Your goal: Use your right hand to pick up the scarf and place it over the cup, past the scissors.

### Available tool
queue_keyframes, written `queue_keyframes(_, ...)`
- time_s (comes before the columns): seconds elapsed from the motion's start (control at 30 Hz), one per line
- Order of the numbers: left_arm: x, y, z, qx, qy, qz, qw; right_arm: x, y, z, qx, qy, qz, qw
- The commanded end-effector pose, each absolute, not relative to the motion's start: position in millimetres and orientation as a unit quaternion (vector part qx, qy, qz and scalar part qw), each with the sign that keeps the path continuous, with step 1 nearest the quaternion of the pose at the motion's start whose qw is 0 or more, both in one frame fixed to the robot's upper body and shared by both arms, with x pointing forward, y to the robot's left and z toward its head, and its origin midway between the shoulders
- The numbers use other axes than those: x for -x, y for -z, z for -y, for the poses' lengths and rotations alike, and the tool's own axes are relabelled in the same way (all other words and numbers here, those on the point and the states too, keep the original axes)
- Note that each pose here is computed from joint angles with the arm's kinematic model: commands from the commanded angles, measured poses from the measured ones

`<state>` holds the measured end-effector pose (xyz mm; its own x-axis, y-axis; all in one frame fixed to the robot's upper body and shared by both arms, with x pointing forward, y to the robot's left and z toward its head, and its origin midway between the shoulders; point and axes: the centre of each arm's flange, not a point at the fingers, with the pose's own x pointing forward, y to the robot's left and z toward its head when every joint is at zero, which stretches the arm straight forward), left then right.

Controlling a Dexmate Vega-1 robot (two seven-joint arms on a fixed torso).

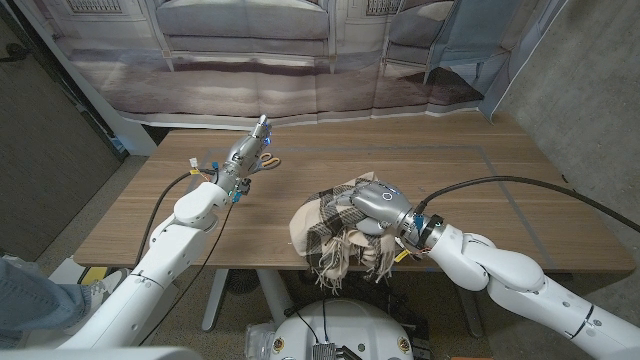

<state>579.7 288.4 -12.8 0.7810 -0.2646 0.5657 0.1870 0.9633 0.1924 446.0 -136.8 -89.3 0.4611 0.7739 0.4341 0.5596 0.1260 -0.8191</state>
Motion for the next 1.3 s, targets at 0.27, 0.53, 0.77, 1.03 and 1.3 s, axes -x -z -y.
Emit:
queue_keyframes(0.27, -585.5, 4.9, -285.5, -0.071, 0.125, 0.305, 0.941, -445.1, 77.7, 149.9, 0.659, -0.100, 0.506, 0.548)
queue_keyframes(0.53, -590.8, 2.5, -283.5, -0.071, 0.130, 0.302, 0.942, -439.3, 79.3, 150.0, 0.665, -0.099, 0.508, 0.538)
queue_keyframes(0.77, -595.8, 3.1, -281.8, -0.067, 0.135, 0.302, 0.942, -433.5, 79.7, 150.9, 0.674, -0.102, 0.502, 0.532)
queue_keyframes(1.03, -596.5, 1.2, -281.7, -0.068, 0.136, 0.306, 0.940, -429.7, 79.9, 149.8, 0.678, -0.105, 0.496, 0.531)
queue_keyframes(1.3, -595.9, 3.4, -283.9, -0.066, 0.136, 0.305, 0.940, -426.6, 78.3, 148.8, 0.686, -0.105, 0.490, 0.528)
